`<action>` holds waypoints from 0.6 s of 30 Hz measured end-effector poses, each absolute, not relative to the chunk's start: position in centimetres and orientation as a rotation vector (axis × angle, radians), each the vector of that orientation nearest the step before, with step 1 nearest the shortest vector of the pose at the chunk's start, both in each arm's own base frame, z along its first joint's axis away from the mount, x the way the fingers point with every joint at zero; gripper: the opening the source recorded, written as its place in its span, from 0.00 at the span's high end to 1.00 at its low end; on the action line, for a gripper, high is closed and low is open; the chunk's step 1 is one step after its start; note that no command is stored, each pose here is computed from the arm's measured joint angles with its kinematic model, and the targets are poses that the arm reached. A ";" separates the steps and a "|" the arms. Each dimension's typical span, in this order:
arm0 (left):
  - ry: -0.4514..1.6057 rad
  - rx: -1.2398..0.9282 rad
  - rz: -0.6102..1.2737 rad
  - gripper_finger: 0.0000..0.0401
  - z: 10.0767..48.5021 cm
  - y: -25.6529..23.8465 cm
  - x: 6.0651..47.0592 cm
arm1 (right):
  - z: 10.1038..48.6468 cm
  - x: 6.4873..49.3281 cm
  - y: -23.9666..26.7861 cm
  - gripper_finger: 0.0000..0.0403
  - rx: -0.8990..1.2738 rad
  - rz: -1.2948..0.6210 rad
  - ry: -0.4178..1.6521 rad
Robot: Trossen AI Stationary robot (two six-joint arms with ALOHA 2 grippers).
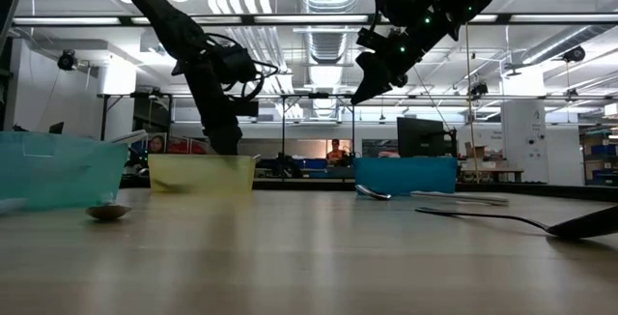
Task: Sort silverware by color (type)
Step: Put the black spoon into the yellow bin
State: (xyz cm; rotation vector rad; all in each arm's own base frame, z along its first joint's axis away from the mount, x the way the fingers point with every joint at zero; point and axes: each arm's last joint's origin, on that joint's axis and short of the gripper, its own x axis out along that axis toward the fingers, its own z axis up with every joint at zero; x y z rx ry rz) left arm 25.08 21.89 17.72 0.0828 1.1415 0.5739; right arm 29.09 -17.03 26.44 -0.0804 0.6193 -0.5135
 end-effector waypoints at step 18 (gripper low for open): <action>1.151 0.043 0.600 0.55 17.0 22.0 24.6 | 26.4 29.0 -17.1 0.97 -0.078 -0.516 0.622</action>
